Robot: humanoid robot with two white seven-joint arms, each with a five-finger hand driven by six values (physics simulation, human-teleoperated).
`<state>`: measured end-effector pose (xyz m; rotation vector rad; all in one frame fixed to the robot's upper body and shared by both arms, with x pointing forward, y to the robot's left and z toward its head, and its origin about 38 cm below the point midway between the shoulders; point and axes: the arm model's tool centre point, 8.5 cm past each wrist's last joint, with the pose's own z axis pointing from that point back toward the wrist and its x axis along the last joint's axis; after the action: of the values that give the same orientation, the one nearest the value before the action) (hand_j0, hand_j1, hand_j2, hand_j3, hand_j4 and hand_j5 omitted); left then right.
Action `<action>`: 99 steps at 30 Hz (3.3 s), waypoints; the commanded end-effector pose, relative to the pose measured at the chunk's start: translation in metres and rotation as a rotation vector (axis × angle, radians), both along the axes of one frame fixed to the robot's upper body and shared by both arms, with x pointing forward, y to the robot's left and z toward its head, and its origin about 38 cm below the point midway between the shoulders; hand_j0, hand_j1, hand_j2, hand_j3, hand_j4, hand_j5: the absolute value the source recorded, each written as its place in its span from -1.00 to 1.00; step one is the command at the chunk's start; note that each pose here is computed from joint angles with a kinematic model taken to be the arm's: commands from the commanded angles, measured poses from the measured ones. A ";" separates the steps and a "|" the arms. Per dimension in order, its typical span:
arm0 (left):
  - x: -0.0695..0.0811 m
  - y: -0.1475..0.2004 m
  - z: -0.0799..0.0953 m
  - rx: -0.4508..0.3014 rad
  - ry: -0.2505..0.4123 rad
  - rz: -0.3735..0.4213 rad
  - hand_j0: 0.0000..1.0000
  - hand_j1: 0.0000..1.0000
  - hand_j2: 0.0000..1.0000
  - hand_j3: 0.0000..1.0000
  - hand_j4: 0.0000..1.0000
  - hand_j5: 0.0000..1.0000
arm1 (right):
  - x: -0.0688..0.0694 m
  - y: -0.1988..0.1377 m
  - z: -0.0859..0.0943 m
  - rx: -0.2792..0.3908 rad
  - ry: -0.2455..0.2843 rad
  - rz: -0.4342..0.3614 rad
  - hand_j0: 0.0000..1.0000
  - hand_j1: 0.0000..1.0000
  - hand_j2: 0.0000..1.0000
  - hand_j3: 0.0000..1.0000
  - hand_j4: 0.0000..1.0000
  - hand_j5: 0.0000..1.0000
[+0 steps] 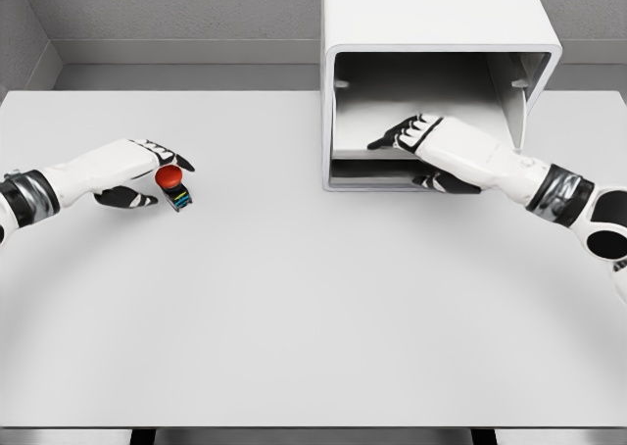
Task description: Slide open multi-storey tabletop storage cabinets and put open load switch and slide close multi-storey tabletop storage cabinets
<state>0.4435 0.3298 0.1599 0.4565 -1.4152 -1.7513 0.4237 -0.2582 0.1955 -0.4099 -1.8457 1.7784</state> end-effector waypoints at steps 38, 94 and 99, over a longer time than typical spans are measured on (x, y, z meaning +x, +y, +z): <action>-0.005 -0.009 0.005 0.039 -0.033 -0.023 0.37 0.37 0.37 0.37 0.37 0.37 | -0.054 -0.025 0.033 -0.026 -0.089 0.028 0.63 0.63 0.63 0.63 0.63 0.63; -0.003 -0.015 0.006 0.024 -0.039 -0.026 -0.08 -0.08 -0.08 -0.08 -0.08 -0.08 | -0.071 -0.148 0.054 0.088 -0.120 -0.331 0.14 0.14 0.14 0.14 0.14 0.14; -0.006 -0.023 0.019 0.027 -0.080 -0.054 -0.12 -0.12 -0.12 -0.12 -0.12 -0.12 | -0.070 -0.153 0.050 0.076 -0.106 -0.343 0.06 0.06 0.06 0.06 0.06 0.06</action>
<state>0.4385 0.3102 0.1713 0.5026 -1.4492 -1.8128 0.3529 -0.4083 0.2463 -0.7545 -1.7866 1.4820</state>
